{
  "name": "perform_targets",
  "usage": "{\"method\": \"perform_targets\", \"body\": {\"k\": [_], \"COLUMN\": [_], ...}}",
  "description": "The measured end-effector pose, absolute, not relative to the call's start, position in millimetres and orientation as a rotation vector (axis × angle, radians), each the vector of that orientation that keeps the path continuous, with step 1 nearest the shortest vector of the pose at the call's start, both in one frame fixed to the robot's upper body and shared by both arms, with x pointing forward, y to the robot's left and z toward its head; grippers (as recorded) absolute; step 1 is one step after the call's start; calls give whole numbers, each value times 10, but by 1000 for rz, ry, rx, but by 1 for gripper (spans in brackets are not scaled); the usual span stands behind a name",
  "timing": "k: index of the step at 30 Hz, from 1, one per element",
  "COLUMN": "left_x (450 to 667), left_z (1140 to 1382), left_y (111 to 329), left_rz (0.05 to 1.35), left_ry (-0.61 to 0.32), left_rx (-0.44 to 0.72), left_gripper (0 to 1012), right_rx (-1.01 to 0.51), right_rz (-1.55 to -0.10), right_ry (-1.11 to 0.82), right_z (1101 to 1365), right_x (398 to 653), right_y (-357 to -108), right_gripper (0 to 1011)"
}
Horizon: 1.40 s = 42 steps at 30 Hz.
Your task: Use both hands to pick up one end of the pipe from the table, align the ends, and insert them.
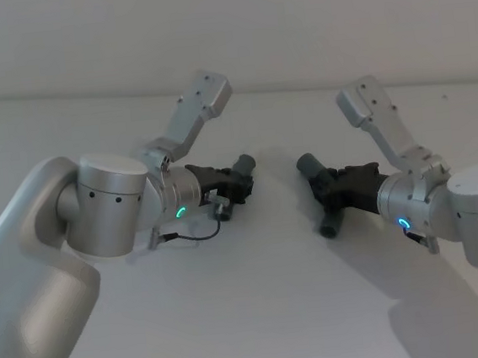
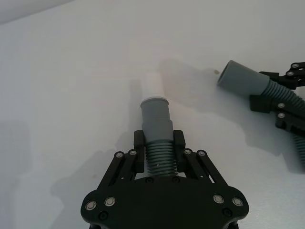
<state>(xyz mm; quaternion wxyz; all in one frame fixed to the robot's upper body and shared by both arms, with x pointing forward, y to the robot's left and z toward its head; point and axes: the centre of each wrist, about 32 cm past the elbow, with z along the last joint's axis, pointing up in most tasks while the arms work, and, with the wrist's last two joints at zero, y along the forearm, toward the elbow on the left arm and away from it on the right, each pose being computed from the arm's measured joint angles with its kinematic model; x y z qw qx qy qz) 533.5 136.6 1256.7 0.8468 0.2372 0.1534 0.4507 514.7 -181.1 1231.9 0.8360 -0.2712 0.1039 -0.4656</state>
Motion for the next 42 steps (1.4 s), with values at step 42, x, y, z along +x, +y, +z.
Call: {"method": "perform_targets", "body": {"k": [42], "left_x": [5320], "left_z": [12864], "left_y": [1577], "left_rz": [719], "left_ry": [-394], "left_rx": [499], "left_gripper": [342], "right_rx": [-591], "right_rz": [-913], "right_ry": [-506], "right_z": [12556], "right_x": [4909], "right_y": [-2501], "right_gripper": [280]}}
